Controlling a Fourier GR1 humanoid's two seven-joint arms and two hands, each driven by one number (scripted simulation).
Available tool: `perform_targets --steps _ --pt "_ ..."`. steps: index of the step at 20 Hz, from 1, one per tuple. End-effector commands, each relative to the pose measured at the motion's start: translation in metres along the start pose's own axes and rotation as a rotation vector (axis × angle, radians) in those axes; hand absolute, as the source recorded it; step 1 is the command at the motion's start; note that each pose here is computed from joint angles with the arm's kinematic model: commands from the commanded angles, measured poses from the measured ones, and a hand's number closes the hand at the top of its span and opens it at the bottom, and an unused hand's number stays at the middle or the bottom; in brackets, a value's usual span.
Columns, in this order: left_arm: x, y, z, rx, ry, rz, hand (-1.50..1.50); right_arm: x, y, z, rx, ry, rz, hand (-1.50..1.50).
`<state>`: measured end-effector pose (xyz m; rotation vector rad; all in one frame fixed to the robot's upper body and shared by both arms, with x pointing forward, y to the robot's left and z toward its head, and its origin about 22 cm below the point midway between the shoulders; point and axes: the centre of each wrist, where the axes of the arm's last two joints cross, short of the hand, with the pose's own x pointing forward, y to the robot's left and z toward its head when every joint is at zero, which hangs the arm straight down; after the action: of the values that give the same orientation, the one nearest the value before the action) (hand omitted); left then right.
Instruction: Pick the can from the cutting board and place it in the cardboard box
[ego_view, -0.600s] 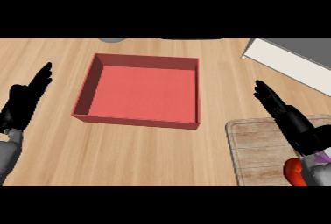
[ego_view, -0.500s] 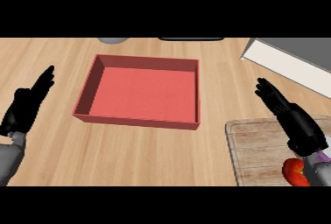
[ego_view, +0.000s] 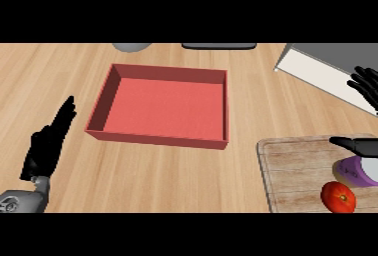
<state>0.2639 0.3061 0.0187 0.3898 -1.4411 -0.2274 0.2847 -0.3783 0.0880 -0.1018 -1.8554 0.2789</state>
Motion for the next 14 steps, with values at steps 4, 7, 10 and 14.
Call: perform_targets --steps 4,7,10,14 --pt "0.005 -0.030 0.016 -0.040 -0.013 0.037 0.00 -0.027 -0.062 0.015 -0.006 -0.060 -0.011 -1.50" --pt "-0.011 -0.018 0.024 0.003 0.005 0.042 0.00 0.005 -0.092 0.027 0.158 -0.010 0.224 -1.50" --pt "-0.011 -0.024 0.016 0.005 0.003 0.023 0.00 0.035 -0.106 0.012 0.254 0.035 0.453 -1.50" --pt "-0.010 -0.032 0.023 -0.005 -0.010 0.009 0.00 0.065 -0.119 0.009 0.472 0.158 0.646 -1.50"
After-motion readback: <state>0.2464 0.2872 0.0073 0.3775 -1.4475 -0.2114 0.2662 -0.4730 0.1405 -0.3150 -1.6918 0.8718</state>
